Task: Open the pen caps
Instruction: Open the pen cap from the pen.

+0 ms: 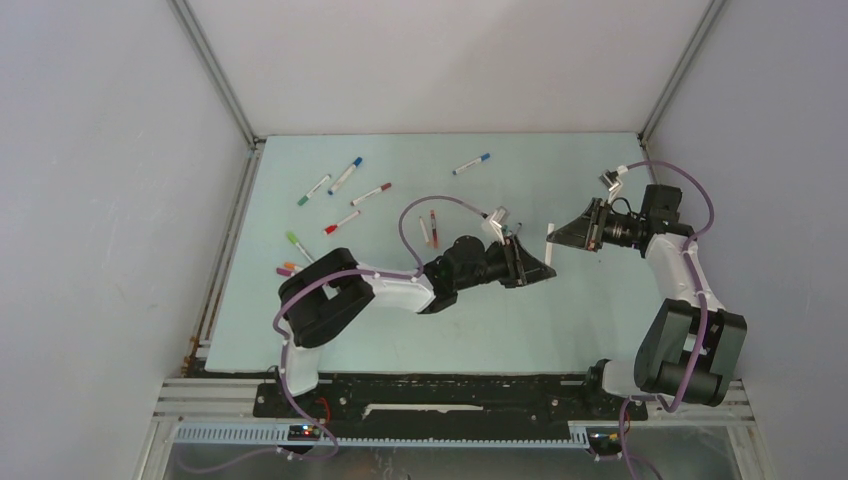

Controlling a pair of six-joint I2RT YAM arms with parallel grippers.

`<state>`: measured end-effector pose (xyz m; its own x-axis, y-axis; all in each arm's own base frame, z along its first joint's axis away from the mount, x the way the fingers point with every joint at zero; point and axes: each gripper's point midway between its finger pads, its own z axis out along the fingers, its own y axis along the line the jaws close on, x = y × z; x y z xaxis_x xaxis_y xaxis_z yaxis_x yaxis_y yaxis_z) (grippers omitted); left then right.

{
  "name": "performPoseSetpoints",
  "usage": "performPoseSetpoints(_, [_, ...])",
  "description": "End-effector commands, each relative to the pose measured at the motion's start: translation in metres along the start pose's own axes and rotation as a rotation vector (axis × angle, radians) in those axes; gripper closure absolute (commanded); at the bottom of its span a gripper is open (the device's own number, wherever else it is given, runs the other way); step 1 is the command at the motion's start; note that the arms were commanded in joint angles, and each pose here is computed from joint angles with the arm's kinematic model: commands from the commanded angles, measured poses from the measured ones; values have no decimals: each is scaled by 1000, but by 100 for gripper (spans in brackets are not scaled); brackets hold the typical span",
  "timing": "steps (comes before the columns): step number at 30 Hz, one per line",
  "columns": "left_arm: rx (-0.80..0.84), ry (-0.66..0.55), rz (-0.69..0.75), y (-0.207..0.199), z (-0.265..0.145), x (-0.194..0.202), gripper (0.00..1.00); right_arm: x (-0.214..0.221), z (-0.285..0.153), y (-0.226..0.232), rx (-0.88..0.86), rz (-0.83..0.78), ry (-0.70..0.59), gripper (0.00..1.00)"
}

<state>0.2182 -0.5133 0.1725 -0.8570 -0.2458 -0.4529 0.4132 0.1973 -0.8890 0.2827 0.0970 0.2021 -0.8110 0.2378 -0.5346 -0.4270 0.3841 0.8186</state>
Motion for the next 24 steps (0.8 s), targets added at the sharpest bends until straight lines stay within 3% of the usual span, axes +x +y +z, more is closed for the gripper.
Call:
performPoseSetpoints(1, [99, -11, 12, -33, 8, -9, 66, -3, 1, 5, -22, -37, -4, 100])
performPoseSetpoints(4, [114, -1, 14, -36, 7, -8, 89, -3, 2, 4, -16, -43, 0, 100])
performPoseSetpoints(7, [122, 3, 31, -36, 4, -6, 100, -1, 3, 4, -6, -64, 7, 100])
performPoseSetpoints(8, [121, 3, 42, -36, 1, -6, 100, 1, 4, 5, -1, -70, 12, 99])
performPoseSetpoints(12, [91, 15, 111, -28, -16, -1, 100, 6, 5, 14, 10, -184, 43, 65])
performPoseSetpoints(15, [40, 26, 173, -14, -35, 6, 100, 10, 5, 22, -13, -216, 52, 50])
performPoseSetpoints(17, [15, 16, 217, -11, -48, 6, 100, 14, 7, 27, -42, -223, 63, 44])
performPoseSetpoints(24, [-21, -6, 316, -11, -63, -1, 100, 37, 24, 42, -161, -239, 146, 41])
